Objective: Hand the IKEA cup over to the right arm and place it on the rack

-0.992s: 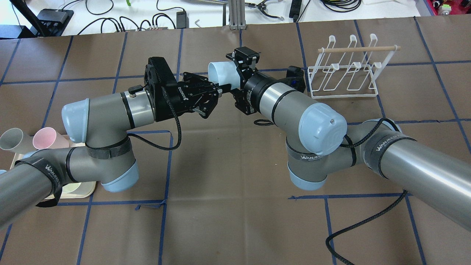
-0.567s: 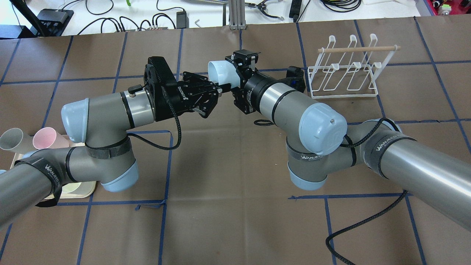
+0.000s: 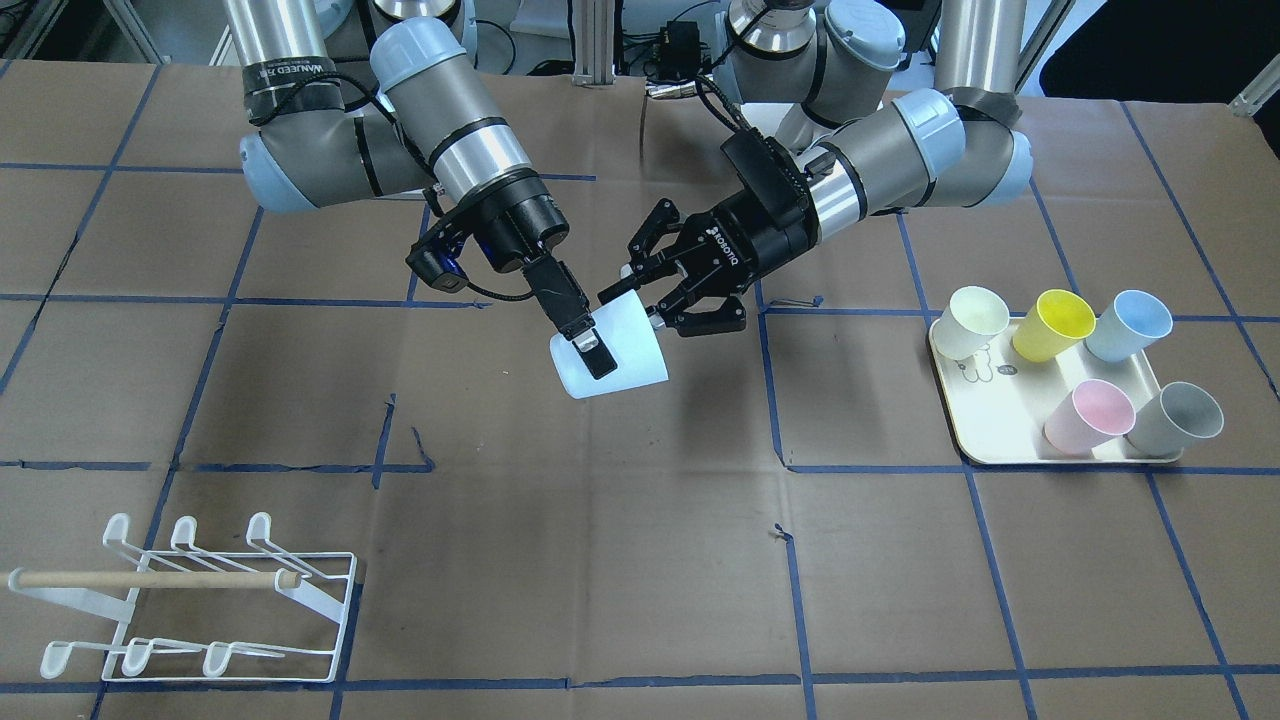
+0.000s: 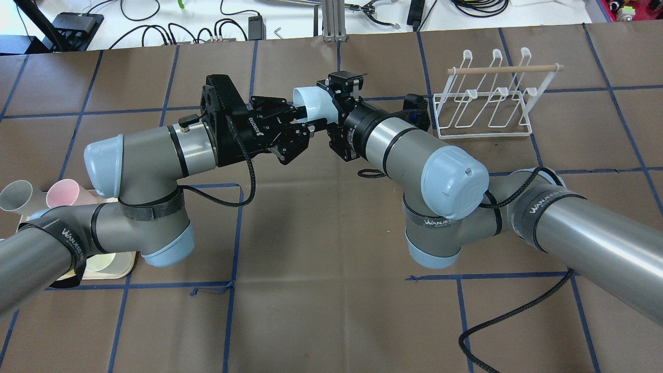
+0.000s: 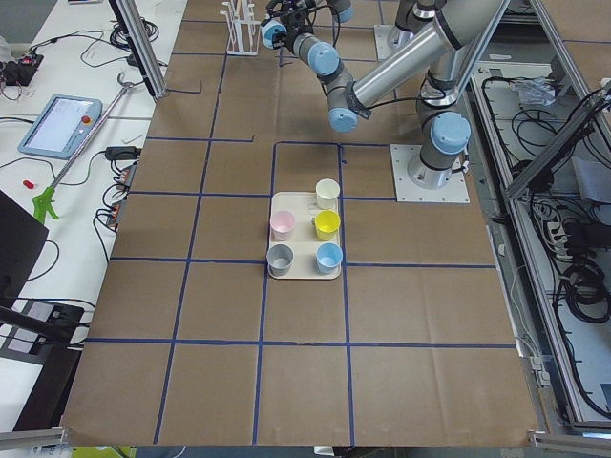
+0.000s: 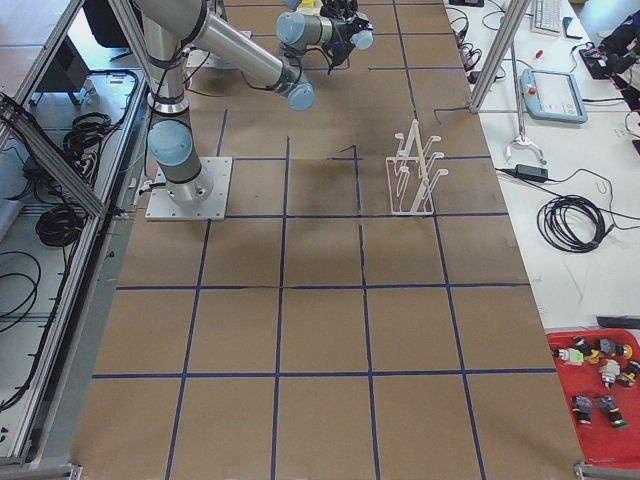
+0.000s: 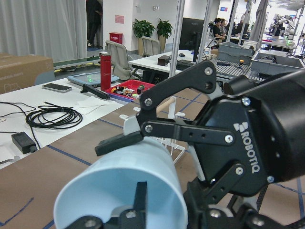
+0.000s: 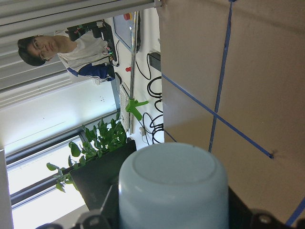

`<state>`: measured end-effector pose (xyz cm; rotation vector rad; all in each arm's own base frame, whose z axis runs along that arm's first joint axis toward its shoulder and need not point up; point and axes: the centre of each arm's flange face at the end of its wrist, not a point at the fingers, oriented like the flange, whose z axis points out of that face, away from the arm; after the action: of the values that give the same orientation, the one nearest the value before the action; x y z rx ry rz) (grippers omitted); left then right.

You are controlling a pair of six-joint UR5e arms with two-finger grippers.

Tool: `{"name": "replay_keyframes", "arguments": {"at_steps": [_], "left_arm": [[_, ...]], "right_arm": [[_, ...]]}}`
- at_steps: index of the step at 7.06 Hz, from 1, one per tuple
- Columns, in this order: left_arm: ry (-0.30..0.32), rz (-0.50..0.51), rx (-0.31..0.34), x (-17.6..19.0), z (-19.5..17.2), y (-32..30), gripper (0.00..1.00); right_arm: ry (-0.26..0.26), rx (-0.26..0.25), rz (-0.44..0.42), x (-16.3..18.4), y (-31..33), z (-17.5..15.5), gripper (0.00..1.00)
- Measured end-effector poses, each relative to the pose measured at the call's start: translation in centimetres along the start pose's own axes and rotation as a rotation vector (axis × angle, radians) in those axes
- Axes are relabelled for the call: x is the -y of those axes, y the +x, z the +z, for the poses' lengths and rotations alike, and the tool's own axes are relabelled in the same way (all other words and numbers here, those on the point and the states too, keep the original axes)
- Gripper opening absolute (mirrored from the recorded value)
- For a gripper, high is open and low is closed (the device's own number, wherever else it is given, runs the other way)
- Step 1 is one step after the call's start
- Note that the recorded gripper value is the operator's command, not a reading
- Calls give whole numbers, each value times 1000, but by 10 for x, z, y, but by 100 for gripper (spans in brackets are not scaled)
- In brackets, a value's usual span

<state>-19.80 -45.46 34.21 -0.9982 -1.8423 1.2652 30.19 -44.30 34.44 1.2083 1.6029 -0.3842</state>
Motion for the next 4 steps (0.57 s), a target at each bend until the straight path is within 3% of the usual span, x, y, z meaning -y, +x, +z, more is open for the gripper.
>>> {"name": "replay_keyframes", "arguments": {"at_steps": [4], "left_arm": [[5, -22, 62, 2, -19, -14, 99]], "right_arm": [[20, 6, -3, 13, -3, 3, 20]]}}
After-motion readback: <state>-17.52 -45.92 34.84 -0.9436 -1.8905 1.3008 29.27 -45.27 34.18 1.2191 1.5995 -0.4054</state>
